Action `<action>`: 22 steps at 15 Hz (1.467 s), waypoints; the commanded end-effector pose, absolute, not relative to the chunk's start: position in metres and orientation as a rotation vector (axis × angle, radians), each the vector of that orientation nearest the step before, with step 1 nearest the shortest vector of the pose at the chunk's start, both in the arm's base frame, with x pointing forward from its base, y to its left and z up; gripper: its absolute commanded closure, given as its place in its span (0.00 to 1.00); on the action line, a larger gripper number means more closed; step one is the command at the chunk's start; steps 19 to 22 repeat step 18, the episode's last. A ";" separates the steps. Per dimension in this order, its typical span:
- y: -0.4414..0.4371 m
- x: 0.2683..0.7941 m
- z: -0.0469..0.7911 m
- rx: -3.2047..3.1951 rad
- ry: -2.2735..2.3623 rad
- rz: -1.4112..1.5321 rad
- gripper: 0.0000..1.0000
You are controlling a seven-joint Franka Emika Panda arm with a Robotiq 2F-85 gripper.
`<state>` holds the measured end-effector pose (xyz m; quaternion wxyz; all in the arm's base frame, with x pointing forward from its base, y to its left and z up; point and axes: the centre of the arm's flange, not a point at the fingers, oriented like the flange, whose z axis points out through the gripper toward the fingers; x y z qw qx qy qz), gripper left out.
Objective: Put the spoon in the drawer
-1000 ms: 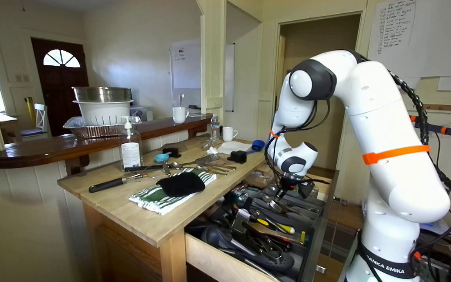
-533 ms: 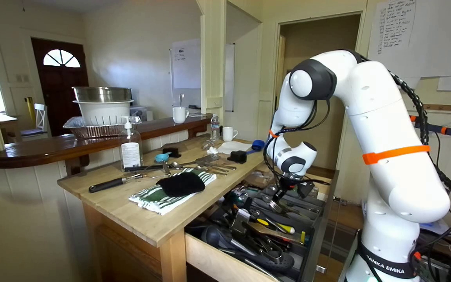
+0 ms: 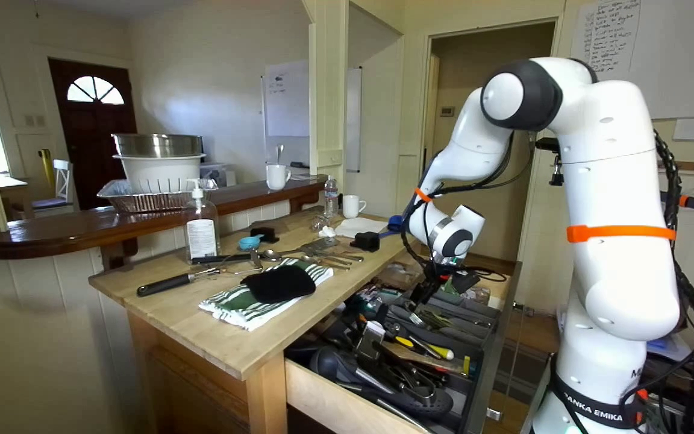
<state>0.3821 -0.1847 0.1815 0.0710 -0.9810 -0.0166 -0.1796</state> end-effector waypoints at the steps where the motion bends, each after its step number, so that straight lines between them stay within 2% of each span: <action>1: -0.162 0.359 0.262 -2.948 -0.066 -0.512 0.00; 7: -0.149 0.341 0.319 -3.078 0.052 -0.576 0.00; 14: -0.155 0.361 0.364 -3.097 0.219 -0.752 0.00; 15: -0.175 0.386 0.298 -3.107 0.189 -0.757 0.00; 22: -0.179 0.383 0.307 -3.105 0.203 -0.787 0.00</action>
